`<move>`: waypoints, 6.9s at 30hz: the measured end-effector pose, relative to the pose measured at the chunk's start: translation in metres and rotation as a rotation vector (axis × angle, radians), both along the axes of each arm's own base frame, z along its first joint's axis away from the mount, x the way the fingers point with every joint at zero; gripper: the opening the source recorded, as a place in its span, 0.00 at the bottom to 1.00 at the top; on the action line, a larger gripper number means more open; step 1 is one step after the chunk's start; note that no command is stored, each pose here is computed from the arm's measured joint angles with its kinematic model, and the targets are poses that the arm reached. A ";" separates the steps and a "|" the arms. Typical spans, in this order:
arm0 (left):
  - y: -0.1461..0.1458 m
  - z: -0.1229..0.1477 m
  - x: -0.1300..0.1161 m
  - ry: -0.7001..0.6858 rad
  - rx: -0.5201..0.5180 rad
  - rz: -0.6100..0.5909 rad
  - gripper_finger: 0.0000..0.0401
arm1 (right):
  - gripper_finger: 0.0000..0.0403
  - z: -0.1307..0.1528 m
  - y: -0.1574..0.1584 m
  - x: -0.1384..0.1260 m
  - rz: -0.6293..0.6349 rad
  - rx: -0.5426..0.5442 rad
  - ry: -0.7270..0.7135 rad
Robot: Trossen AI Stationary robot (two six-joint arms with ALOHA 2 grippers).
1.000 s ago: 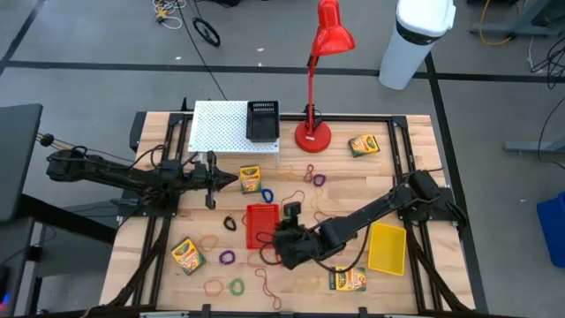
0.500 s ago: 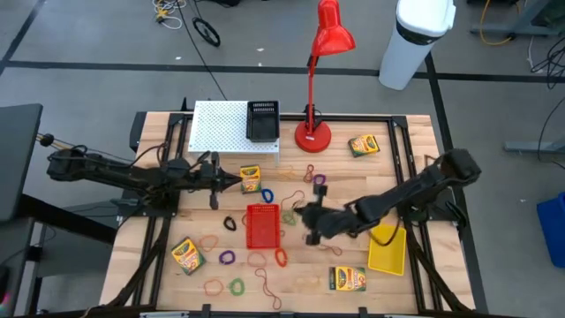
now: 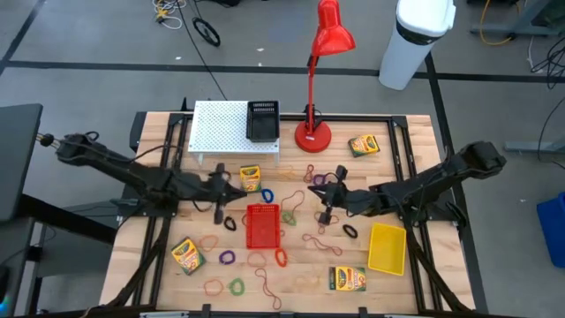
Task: Pick & Place Office Desk Supplies
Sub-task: Put the red bin on the shelf
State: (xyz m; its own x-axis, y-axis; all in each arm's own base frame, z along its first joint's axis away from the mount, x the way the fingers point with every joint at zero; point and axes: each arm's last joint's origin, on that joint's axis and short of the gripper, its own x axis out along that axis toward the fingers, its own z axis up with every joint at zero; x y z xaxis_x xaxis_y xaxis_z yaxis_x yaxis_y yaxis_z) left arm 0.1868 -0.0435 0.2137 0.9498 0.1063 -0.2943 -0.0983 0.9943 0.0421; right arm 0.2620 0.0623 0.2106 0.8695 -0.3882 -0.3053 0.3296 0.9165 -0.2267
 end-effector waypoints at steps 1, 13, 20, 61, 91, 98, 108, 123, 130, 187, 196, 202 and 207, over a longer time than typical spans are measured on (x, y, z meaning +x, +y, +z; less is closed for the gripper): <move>-0.006 0.003 0.002 0.047 -0.004 0.003 0.04 | 0.03 -0.002 0.000 -0.001 -0.001 -0.001 0.003; -0.080 0.018 0.054 0.380 -0.025 -0.040 0.24 | 0.03 -0.002 -0.001 -0.002 -0.011 0.006 -0.003; -0.121 0.019 0.084 0.442 0.020 -0.090 0.36 | 0.01 -0.002 -0.001 -0.002 -0.013 0.011 0.000; -0.146 -0.043 0.108 0.695 0.131 -0.019 0.34 | 0.05 -0.002 0.000 -0.002 0.012 0.028 0.003; -0.136 -0.051 0.122 0.713 0.090 -0.055 0.03 | 0.05 -0.001 0.000 -0.001 0.009 0.028 -0.006; -0.136 -0.008 0.101 0.614 0.107 -0.038 0.02 | 0.05 -0.002 0.000 -0.001 0.009 0.028 -0.004; -0.122 0.054 0.040 0.544 0.140 0.077 0.02 | 0.05 -0.002 0.000 -0.001 0.009 0.028 -0.005; -0.037 0.097 -0.003 0.657 0.347 0.280 0.02 | 0.05 -0.002 0.000 -0.001 0.009 0.028 -0.005; 0.004 0.113 -0.013 0.696 0.342 0.222 0.02 | 0.05 -0.002 0.000 -0.001 0.009 0.028 -0.005; 0.148 0.061 0.003 0.706 0.329 0.135 0.12 | 0.05 -0.002 0.000 -0.001 0.018 0.004 0.003; 0.148 0.061 0.003 0.705 0.331 0.149 0.17 | 0.05 -0.002 0.000 -0.001 0.018 0.003 0.003; 0.149 0.073 0.005 0.656 0.295 0.197 0.18 | 0.05 -0.002 0.000 -0.001 0.018 0.003 0.003; 0.149 0.081 0.006 0.616 0.261 0.210 0.20 | 0.05 -0.002 0.000 -0.001 0.018 0.003 0.003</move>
